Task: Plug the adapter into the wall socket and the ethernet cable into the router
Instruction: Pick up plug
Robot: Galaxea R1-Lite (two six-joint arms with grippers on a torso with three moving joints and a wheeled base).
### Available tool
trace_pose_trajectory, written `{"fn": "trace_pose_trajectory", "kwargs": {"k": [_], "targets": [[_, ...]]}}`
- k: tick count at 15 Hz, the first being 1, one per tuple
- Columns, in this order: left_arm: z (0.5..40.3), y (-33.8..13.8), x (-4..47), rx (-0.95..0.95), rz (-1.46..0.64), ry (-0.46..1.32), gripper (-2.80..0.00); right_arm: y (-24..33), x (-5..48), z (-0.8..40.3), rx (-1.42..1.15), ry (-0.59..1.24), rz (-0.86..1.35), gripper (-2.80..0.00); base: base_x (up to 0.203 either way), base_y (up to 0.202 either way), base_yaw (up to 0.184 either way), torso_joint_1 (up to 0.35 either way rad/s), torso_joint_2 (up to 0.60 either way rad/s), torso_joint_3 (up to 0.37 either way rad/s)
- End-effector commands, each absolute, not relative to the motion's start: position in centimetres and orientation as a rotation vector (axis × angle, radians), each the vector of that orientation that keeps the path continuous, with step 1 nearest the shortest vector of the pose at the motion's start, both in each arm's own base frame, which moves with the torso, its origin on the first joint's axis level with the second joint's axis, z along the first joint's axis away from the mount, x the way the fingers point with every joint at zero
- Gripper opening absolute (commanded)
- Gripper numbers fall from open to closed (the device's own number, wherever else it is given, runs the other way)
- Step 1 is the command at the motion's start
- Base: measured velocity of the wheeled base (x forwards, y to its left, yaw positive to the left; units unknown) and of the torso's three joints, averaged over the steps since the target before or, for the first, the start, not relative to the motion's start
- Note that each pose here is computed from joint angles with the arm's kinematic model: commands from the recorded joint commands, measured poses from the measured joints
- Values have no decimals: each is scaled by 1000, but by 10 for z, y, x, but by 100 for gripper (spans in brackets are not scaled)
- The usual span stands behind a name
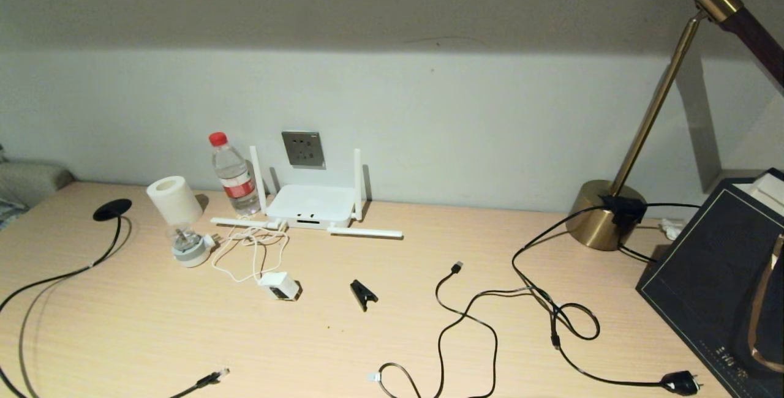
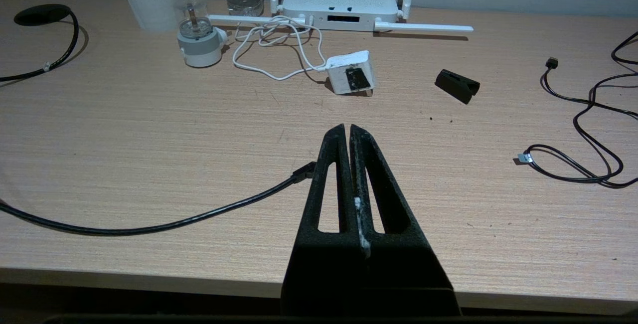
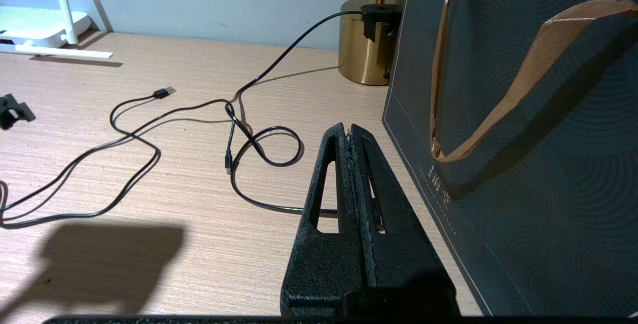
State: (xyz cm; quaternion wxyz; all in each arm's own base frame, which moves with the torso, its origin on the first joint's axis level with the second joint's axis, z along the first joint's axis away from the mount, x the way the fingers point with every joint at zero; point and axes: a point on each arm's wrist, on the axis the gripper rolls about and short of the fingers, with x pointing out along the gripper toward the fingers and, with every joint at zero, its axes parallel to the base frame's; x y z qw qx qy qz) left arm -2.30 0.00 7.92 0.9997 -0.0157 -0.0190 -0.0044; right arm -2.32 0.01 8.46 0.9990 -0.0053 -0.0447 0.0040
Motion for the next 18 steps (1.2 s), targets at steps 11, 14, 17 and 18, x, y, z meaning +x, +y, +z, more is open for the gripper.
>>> {"fn": "trace_pose_trajectory", "kwargs": {"k": [11, 14, 17, 18], "targets": [[213, -8, 24, 74, -351, -2, -280, 0, -20, 75, -11, -52, 9, -280, 0, 0, 0, 0, 0, 0], [247, -15, 105, 100, -488, 159, -280, 0, -20, 75, -11, -54, 9, -280, 0, 0, 0, 0, 0, 0], [243, -21, 194, 278, -610, 268, -280, 0, -20, 75, -11, -54, 9, -280, 0, 0, 0, 0, 0, 0], [240, -20, 217, 402, -662, 266, -280, 0, -20, 75, -11, -54, 9, -280, 0, 0, 0, 0, 0, 0]]}}
